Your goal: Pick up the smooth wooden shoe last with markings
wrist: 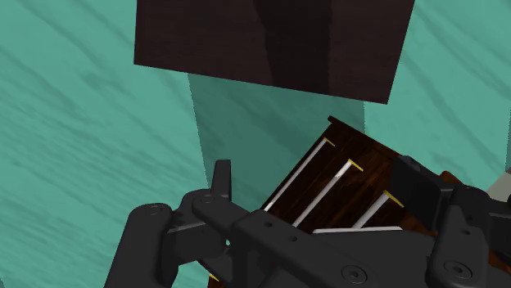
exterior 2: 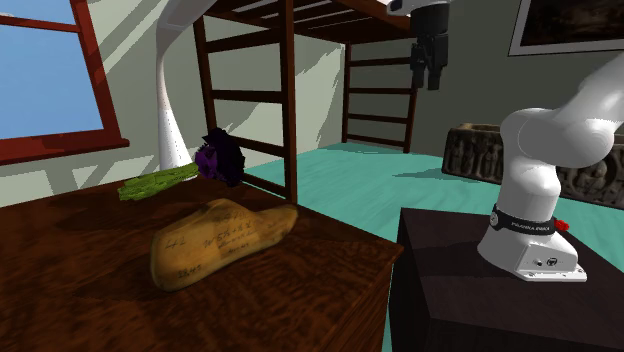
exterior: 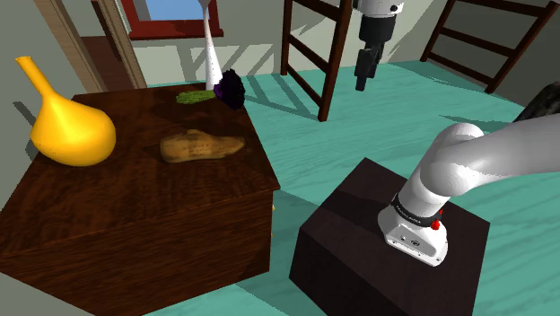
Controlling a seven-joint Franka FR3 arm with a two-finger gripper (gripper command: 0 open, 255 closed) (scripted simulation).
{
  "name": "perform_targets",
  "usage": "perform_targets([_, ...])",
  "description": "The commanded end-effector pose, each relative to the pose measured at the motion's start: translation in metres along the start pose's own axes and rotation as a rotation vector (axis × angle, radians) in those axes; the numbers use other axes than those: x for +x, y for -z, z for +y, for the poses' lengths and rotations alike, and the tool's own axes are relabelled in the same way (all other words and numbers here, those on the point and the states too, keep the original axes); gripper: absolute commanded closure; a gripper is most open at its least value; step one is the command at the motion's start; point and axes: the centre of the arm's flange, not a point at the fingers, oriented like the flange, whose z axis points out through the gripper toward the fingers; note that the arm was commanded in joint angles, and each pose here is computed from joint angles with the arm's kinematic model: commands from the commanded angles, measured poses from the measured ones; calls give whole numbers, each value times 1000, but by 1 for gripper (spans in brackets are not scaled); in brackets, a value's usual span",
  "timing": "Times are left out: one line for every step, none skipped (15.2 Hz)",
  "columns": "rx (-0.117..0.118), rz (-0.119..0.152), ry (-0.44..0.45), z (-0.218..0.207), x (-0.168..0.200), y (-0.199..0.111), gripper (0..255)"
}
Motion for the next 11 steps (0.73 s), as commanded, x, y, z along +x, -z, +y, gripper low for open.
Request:
perform_targets([0,0,0,0,0,0,0])
perform_targets([1,0,23,-2,13,-3,0])
perform_targets([1,1,46,-5,25,-6,0])
perform_targets([2,1,68,-8,38,-8,0])
perform_targets([3,1,91,-11,50,-11,0])
perform_targets([3,1,114,-15,62,-14,0])
perform_targets([4,2,137,-19,75,-16,0])
perform_targets([4,2,159,-23,87,-19,0])
perform_targets([5,2,182,-27,99,-22,0])
perform_targets([6,2,205,-32,111,-25,0])
perform_targets([6,3,228,-37,123,-27,0])
